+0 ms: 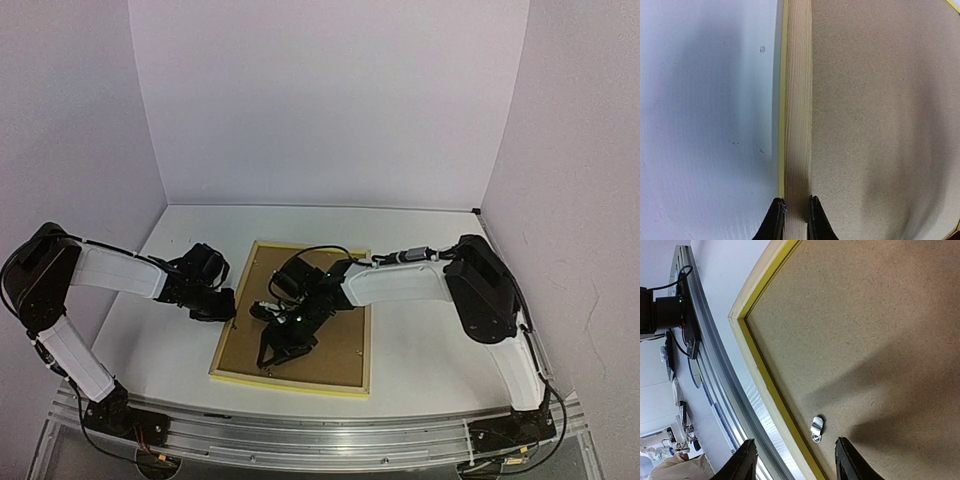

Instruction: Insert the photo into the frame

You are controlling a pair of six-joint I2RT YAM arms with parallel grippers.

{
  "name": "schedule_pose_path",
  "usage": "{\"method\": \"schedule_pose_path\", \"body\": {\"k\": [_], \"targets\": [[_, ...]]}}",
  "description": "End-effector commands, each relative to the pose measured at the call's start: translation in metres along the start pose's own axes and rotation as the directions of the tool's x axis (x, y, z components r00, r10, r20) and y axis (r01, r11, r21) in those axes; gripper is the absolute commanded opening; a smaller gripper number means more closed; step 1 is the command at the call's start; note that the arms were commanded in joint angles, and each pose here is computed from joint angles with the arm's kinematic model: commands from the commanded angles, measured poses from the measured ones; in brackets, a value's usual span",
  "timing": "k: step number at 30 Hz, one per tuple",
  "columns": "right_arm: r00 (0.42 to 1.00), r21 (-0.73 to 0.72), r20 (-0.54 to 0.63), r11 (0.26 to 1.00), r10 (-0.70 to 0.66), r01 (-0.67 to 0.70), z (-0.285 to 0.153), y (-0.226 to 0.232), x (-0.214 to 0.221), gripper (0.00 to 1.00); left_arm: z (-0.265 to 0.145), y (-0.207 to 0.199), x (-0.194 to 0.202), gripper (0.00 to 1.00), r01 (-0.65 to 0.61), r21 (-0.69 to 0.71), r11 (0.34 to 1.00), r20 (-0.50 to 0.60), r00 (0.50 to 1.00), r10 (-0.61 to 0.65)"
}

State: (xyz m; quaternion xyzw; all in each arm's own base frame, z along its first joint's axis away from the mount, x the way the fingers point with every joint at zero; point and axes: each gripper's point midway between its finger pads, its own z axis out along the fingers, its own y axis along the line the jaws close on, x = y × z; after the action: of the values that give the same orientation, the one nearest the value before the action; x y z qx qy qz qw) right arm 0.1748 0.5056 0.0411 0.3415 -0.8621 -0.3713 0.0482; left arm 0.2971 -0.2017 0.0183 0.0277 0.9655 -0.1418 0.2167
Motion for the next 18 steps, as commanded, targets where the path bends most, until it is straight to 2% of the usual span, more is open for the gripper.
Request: {"method": "schedule_pose_path", "body": {"k": [1,18], "targets": [[1.0,-0.04,-0.023,0.999,-0.015,0.014,0.008,0.005,0.0,0.51,0.014,0.011,0.04,0.04,0.015,-0.024,1.0,-0.145,0.989,-0.018],[0.994,-0.052,-0.107,0.999,-0.016,0.011,0.042,-0.008,0.021,0.43,0.016,0.011,0.042,0.03,0.028,-0.022,0.999,-0.15,0.988,-0.031]]}}
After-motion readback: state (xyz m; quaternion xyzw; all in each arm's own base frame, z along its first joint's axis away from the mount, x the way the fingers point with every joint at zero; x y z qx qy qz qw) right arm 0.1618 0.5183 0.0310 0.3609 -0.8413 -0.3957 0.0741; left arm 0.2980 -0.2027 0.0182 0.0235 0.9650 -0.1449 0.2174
